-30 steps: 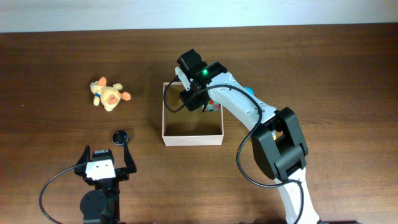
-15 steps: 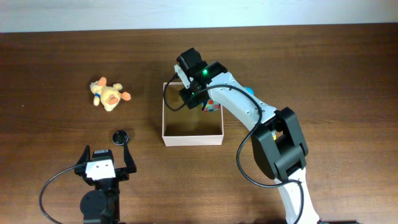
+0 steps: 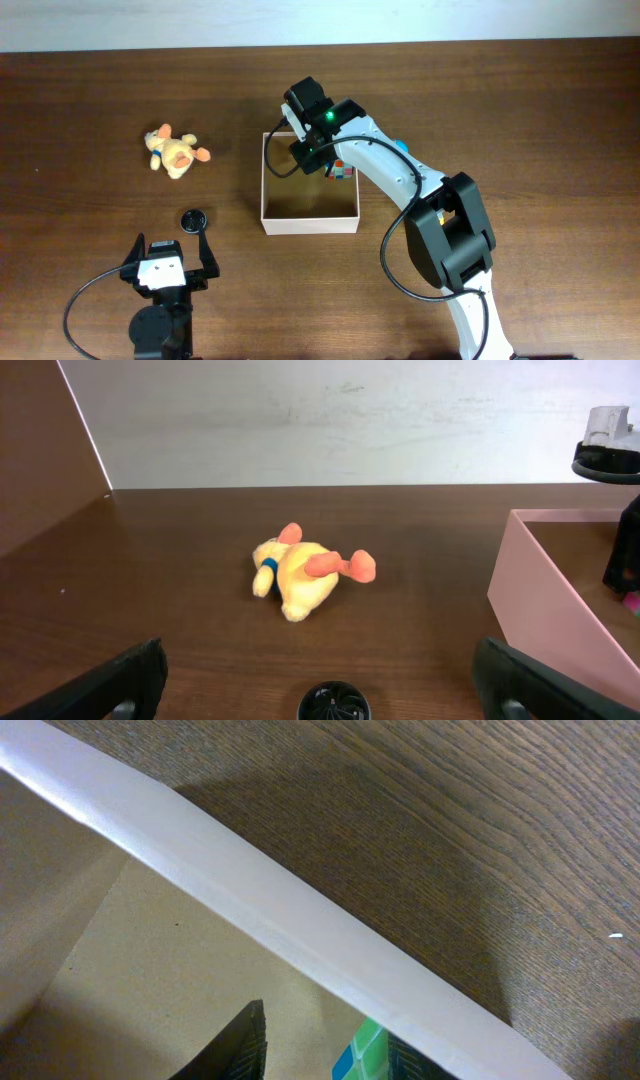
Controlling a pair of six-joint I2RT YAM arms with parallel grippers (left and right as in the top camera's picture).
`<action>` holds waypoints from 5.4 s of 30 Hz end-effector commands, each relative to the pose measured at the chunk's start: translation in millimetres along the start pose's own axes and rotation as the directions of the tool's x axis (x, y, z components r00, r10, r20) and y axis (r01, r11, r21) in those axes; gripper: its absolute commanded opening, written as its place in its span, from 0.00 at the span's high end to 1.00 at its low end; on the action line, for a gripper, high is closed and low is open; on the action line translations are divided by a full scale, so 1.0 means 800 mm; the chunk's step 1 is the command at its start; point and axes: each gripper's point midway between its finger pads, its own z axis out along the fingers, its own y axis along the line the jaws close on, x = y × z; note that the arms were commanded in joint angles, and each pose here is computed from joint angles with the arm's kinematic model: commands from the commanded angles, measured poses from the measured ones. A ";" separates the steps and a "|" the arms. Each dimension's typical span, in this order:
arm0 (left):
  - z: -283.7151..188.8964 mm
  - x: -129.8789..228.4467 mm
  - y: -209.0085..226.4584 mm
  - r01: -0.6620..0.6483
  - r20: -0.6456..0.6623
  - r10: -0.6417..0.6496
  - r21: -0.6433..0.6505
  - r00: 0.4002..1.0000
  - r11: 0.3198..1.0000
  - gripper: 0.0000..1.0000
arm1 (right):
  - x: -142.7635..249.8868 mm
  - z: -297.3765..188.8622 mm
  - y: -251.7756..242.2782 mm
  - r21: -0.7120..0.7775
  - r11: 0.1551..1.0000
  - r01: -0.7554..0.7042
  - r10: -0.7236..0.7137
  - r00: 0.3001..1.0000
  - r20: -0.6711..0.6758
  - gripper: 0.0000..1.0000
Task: Pack container
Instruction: 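Lower the cube into the box and open the right gripper, then raise the right gripper and move it over the yellow toy truck, then lower the right gripper and grasp the toy truck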
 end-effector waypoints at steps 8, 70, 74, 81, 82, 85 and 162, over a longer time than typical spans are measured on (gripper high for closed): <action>0.000 0.001 -0.002 0.006 0.001 -0.006 0.010 1.000 1.000 0.01 | 0.006 -0.002 -0.002 0.010 1.000 0.002 -0.002 0.999 -0.033 0.53; 0.000 0.001 -0.002 0.006 0.001 -0.006 0.010 1.000 1.000 0.01 | 0.141 -0.192 -0.179 0.329 0.762 -0.557 0.644 0.706 -0.296 0.15; 0.000 0.001 -0.002 0.006 0.001 -0.006 0.010 1.000 1.000 0.01 | 0.129 -0.230 -0.167 0.257 0.781 -0.569 0.622 0.745 -0.241 0.15; 0.000 0.001 -0.002 0.006 0.001 -0.006 0.010 1.000 1.000 0.01 | 0.135 -0.277 -0.146 0.232 0.788 -0.570 0.611 0.771 -0.181 0.13; 0.000 0.001 -0.002 0.006 0.001 -0.006 0.010 1.000 1.000 0.01 | 0.141 -0.277 -0.141 0.239 0.786 -0.570 0.613 0.767 -0.190 0.13; 0.000 0.001 -0.002 0.006 0.001 -0.006 0.010 1.000 1.000 0.01 | 0.158 -0.266 -0.127 0.281 0.784 -0.554 0.615 0.754 -0.231 0.11; 0.000 0.001 -0.002 0.006 0.001 -0.006 0.010 1.000 1.000 0.01 | 0.253 -0.079 -0.166 0.144 0.828 -0.542 0.557 0.767 -0.318 0.39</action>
